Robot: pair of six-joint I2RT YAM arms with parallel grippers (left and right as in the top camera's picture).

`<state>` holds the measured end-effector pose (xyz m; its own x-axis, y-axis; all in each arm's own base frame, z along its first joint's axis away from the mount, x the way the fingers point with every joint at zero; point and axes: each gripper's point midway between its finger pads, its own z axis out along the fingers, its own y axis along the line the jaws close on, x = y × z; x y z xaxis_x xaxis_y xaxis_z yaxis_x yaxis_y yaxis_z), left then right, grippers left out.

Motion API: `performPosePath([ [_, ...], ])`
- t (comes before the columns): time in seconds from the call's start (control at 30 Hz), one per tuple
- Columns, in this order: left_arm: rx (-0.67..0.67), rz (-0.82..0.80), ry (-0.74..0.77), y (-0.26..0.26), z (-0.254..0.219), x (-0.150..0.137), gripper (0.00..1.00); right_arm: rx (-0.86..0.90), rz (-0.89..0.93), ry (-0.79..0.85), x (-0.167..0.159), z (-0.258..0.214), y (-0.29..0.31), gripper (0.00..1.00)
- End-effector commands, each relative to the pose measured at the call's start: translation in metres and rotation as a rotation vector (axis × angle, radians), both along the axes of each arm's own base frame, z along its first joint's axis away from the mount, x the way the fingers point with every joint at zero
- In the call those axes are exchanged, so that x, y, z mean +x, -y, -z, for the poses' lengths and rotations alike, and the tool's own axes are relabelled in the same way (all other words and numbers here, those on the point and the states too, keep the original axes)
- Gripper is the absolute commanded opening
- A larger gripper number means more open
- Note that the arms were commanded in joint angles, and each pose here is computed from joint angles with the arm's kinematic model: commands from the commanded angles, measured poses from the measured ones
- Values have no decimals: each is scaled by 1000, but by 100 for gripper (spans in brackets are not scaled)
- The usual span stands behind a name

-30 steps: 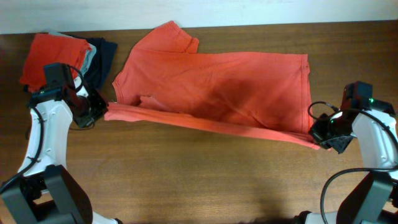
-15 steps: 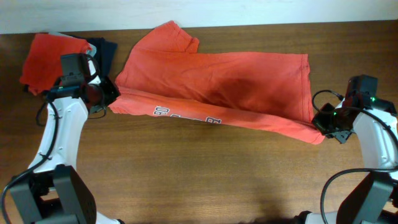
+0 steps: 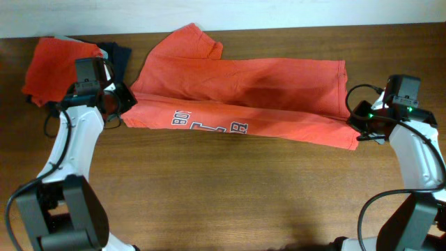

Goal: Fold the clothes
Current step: 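Lift the bottom half and fold it upward toward the collar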

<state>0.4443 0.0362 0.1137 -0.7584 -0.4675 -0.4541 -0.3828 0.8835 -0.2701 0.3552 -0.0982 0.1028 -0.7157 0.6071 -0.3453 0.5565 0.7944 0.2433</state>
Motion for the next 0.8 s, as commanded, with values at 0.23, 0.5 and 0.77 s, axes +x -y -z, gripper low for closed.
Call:
performPosePath([
  [0.23,79,-75,9,-27,18,20,1,-68,-23,-49,14,24,5,4],
  [0.5,78,-74,1,-27,34,27,1,-79,-56,-42,29,41,3,4],
  [0.77,77,-74,-20,-28,52,30,1,-92,-68,-17,40,49,6,4],
])
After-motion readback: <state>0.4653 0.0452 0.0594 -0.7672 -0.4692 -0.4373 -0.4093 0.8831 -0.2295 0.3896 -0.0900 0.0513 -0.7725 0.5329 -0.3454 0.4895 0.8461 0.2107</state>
